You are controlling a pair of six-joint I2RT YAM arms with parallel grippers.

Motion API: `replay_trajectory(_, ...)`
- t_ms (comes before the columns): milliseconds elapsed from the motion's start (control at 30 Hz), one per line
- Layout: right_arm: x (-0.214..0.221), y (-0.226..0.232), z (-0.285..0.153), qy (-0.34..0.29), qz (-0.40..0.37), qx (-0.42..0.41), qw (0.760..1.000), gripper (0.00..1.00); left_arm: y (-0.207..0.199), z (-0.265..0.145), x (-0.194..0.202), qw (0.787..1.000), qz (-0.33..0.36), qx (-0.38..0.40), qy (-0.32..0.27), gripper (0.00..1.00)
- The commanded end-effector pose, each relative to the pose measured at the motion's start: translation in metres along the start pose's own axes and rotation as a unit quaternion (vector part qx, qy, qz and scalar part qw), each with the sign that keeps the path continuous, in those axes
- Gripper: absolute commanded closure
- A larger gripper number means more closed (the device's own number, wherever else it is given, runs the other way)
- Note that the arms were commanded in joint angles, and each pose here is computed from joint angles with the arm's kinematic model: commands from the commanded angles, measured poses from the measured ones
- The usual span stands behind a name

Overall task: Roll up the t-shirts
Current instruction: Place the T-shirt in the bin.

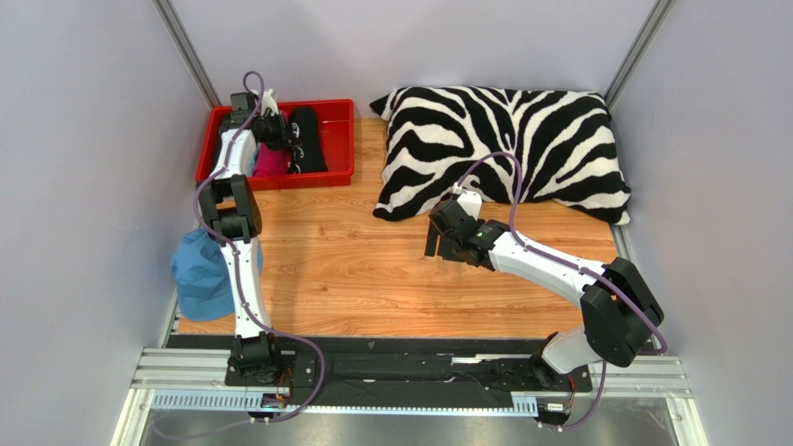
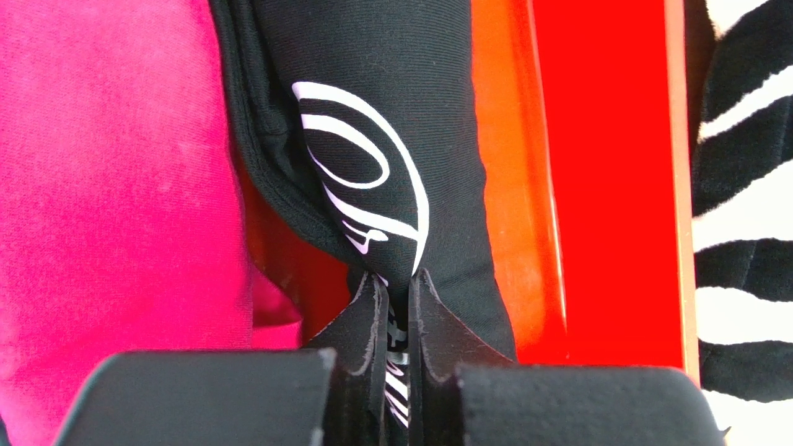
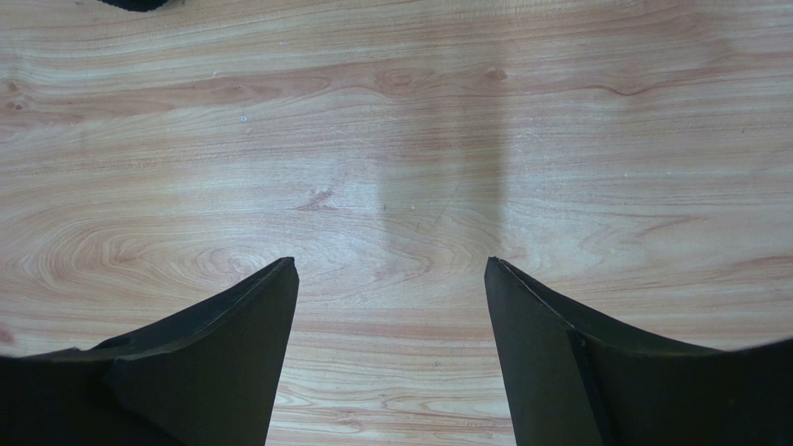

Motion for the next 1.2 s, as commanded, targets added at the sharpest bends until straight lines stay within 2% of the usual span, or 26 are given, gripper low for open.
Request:
replay_trajectory(0, -0.019, 0.012, -0.003, -0.027, 0.017, -0.029, 0.999, 0.22, -0.004, -0.003, -0.012, 1.0, 0.012, -0.017, -0.016, 0.86)
replay_trajectory(133, -0.018, 0.012, -0.004, -0.025, 0.015, -0.032, 0.999, 0.22, -0.007, -0.008, -0.019, 0.998, 0.018, -0.044, -0.03, 0.73)
replay_trajectory(167, -0.017, 0.012, -0.004, -0.023, 0.014, -0.033, 0.999, 0.22, -0.008, -0.009, -0.02, 0.998, 0.013, -0.048, -0.035, 0.65)
replay_trajectory(267, -0.018, 0.012, -0.002, -0.022, 0.013, -0.033, 0.999, 0.22, -0.012, -0.014, -0.027, 0.997, 0.012, -0.055, -0.059, 0.56)
replay_trajectory(467, -0.018, 0.011, -0.001, -0.02, 0.015, -0.034, 0.999, 0.22, -0.019, -0.022, -0.039, 0.995, 0.006, -0.055, -0.084, 0.47)
replay_trajectory(667, -0.019, 0.011, -0.002, -0.02, 0.015, -0.036, 0.999, 0.22, -0.035, -0.037, -0.054, 0.993, 0.012, -0.037, -0.112, 0.43)
replay_trajectory(833, -0.018, 0.011, -0.002, -0.018, 0.014, -0.039, 0.999, 0.22, -0.042, -0.054, -0.064, 0.988, 0.01, -0.058, -0.139, 0.43)
replay_trajectory(933, -0.018, 0.01, -0.002, -0.018, 0.015, -0.04, 0.999, 0.22, -0.049, -0.062, -0.067, 0.986, 0.013, -0.046, -0.158, 0.44)
replay_trajectory(1000, -0.017, 0.009, -0.003, -0.017, 0.014, -0.039, 0.999, 0.22, -0.059, -0.066, -0.067, 0.987, 0.017, -0.006, -0.16, 0.51)
replay_trajectory(1033, -0.017, 0.009, -0.002, -0.016, 0.014, -0.038, 0.999, 0.22, -0.062, -0.067, -0.066, 0.987, 0.015, 0.007, -0.16, 0.59)
replay_trajectory(1167, -0.017, 0.01, -0.002, -0.016, 0.018, -0.046, 0.999, 0.22, -0.071, -0.06, -0.048, 0.99, -0.002, 0.042, -0.137, 0.78)
Point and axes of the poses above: each gripper's point midway between its finger pads, its own z axis out along the fingers, its own y axis along the line the jaws close on, x = y × z, the point moved 9 cm from there along -z, back along the fingers, and after that the axes turned 3 degrees about -z, right-handed, at the moved point
